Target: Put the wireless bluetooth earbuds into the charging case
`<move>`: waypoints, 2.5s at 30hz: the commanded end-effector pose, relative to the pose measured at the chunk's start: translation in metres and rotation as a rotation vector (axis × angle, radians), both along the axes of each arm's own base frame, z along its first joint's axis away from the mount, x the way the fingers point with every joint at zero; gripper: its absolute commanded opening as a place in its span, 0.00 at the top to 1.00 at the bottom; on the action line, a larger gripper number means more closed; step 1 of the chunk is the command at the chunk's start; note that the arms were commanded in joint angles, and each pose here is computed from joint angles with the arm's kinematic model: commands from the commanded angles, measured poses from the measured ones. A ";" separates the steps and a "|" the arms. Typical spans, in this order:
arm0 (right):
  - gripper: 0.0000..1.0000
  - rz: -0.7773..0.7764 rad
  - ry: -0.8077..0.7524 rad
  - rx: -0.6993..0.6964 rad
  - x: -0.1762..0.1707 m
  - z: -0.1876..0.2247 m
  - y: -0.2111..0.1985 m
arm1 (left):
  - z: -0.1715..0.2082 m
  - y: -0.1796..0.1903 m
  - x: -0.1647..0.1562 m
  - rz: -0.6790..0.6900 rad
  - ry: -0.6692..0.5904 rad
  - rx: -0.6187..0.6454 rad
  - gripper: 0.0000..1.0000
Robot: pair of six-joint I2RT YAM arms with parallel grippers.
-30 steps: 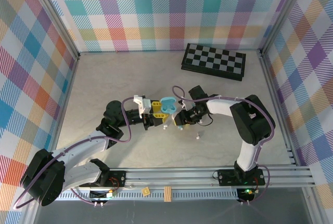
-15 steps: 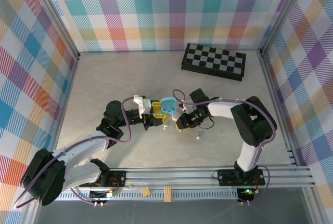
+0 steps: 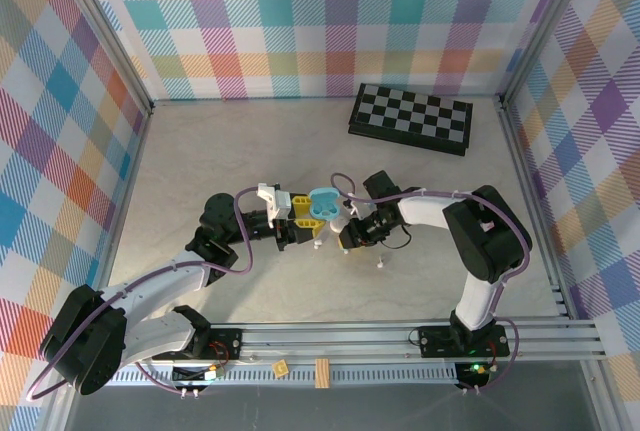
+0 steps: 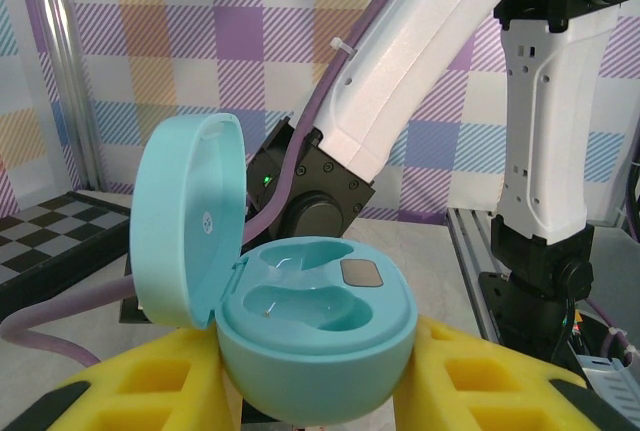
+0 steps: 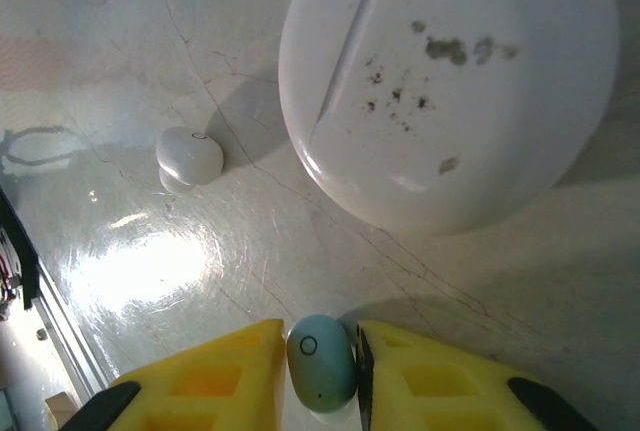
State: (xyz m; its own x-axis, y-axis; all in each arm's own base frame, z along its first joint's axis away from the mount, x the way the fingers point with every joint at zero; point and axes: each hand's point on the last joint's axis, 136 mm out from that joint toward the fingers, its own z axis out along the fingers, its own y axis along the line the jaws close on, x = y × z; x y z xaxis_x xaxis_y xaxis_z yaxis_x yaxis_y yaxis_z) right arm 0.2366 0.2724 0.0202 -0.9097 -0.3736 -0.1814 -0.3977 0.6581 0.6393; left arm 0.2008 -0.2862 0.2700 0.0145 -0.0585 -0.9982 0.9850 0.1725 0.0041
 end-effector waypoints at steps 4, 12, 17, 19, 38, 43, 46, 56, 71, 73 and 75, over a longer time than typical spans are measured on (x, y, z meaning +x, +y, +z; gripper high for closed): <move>0.78 -0.005 0.017 -0.081 -0.007 -0.008 -0.006 | 0.011 0.001 -0.003 -0.016 -0.046 -0.025 0.63; 0.77 -0.164 -0.111 -0.109 0.018 0.024 -0.016 | 0.009 0.001 0.000 -0.002 -0.046 -0.021 0.63; 0.78 -0.395 -0.214 -0.188 0.038 0.045 -0.044 | 0.010 0.000 0.001 -0.003 -0.048 -0.022 0.63; 0.79 -0.494 -0.236 -0.226 0.043 0.049 -0.058 | 0.011 0.000 0.001 -0.004 -0.052 -0.024 0.63; 0.83 -0.816 -0.290 -0.309 0.055 0.071 -0.102 | 0.009 -0.002 0.016 0.053 -0.064 -0.021 0.63; 0.82 -0.780 -0.324 -0.202 0.054 0.099 -0.091 | 0.002 -0.001 0.033 0.139 -0.082 -0.007 0.63; 0.82 -0.746 -0.348 -0.130 0.051 0.121 -0.083 | 0.000 0.001 0.049 0.212 -0.092 -0.017 0.63; 0.81 -0.658 -0.392 0.134 0.044 0.205 -0.054 | -0.014 -0.007 0.086 0.309 -0.119 0.021 0.63; 0.80 -0.554 -0.435 0.265 0.060 0.264 -0.011 | -0.025 -0.027 0.102 0.289 -0.114 -0.018 0.64; 0.81 -0.544 -0.442 0.258 0.063 0.264 -0.005 | -0.025 -0.028 0.103 0.289 -0.110 -0.025 0.64; 0.81 -0.530 -0.445 0.251 0.065 0.263 0.001 | -0.026 -0.029 0.104 0.288 -0.110 -0.026 0.64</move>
